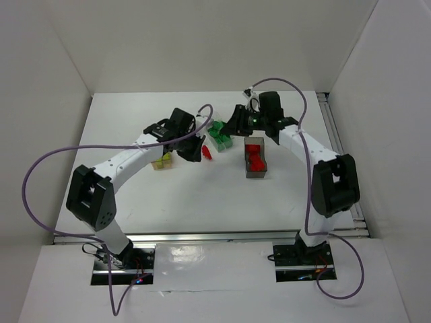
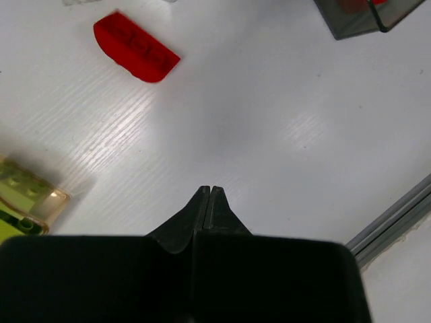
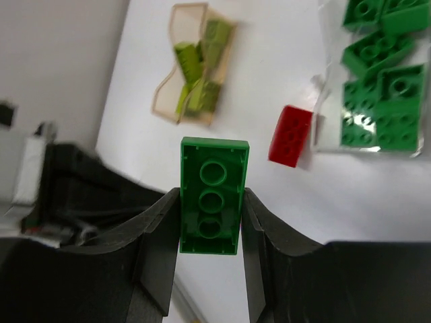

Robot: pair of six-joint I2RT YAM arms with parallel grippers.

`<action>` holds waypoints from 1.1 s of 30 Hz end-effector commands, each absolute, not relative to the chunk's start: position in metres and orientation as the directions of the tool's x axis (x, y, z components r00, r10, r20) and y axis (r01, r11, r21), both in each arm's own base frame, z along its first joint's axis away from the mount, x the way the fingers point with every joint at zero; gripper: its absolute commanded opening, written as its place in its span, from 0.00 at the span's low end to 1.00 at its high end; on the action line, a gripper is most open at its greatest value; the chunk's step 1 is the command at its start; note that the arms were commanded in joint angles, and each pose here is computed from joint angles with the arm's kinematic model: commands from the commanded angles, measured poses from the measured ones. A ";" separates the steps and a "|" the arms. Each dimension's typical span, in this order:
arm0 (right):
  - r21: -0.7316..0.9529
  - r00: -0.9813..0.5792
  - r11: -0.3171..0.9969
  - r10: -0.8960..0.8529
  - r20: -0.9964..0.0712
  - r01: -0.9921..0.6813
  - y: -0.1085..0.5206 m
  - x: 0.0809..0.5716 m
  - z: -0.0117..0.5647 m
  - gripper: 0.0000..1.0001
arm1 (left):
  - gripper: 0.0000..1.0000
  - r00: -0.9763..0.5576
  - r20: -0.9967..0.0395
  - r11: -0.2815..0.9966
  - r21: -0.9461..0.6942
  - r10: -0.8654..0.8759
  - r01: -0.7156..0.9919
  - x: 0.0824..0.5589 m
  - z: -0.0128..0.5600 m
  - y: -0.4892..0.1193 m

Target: Sort the legos into containers by color

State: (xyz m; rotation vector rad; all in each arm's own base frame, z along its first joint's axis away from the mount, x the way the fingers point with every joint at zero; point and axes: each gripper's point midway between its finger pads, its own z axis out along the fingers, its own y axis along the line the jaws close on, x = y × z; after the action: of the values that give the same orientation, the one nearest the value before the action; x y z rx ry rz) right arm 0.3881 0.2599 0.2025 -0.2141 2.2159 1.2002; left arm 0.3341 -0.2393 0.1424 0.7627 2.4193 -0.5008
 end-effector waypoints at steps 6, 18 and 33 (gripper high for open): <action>0.519 -0.783 0.796 0.097 -0.615 -0.310 0.274 0.458 0.143 0.24 | 0.00 -0.735 -0.640 0.875 -0.199 0.224 0.441 0.351 0.176 -0.201; 0.277 -0.723 0.933 0.026 -0.690 -0.231 0.285 0.500 0.129 0.80 | 0.40 -0.763 -0.646 0.942 -0.253 0.003 0.218 0.365 0.199 -0.151; 0.120 -0.651 0.893 -0.219 -0.727 -0.434 0.373 0.456 0.109 0.58 | 0.42 -0.616 -0.749 0.955 -0.295 -0.243 -0.017 0.370 0.262 -0.084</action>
State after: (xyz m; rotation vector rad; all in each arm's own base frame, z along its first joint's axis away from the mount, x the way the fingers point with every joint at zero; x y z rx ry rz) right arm 0.4432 0.3721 0.1146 -0.4479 2.2994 0.3969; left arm 0.3695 -0.0879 0.2409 -0.1424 2.2822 -0.3099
